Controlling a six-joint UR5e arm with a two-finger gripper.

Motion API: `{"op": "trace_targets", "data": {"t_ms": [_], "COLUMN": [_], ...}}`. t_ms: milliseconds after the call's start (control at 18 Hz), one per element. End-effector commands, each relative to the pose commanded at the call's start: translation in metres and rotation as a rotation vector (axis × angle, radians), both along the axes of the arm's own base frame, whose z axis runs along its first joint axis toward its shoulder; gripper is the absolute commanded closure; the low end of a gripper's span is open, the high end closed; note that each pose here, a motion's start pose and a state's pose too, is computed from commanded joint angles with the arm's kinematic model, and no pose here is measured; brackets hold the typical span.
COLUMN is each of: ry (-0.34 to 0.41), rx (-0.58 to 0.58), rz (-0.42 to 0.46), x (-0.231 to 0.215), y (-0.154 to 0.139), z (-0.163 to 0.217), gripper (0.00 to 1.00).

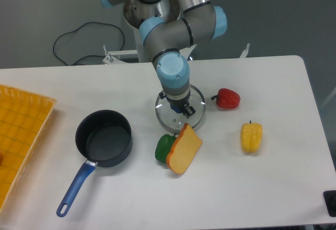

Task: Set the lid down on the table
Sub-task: 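Set the glass lid down on the table near the bread slice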

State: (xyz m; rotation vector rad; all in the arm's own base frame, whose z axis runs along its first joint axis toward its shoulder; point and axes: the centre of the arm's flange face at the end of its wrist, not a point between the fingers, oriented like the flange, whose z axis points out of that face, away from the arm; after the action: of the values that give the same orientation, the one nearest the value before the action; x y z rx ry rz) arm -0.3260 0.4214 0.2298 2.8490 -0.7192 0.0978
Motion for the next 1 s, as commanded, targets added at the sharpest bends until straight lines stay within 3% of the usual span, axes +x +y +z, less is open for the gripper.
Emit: {"op": "trace_targets", "data": {"t_ms": [1000], "ry": [-0.007], "rx": [-0.021], "rz": [-0.002], "x": [0.0012], "y": [0.0018], "z": [-0.0107], "gripper": [0.35]}}
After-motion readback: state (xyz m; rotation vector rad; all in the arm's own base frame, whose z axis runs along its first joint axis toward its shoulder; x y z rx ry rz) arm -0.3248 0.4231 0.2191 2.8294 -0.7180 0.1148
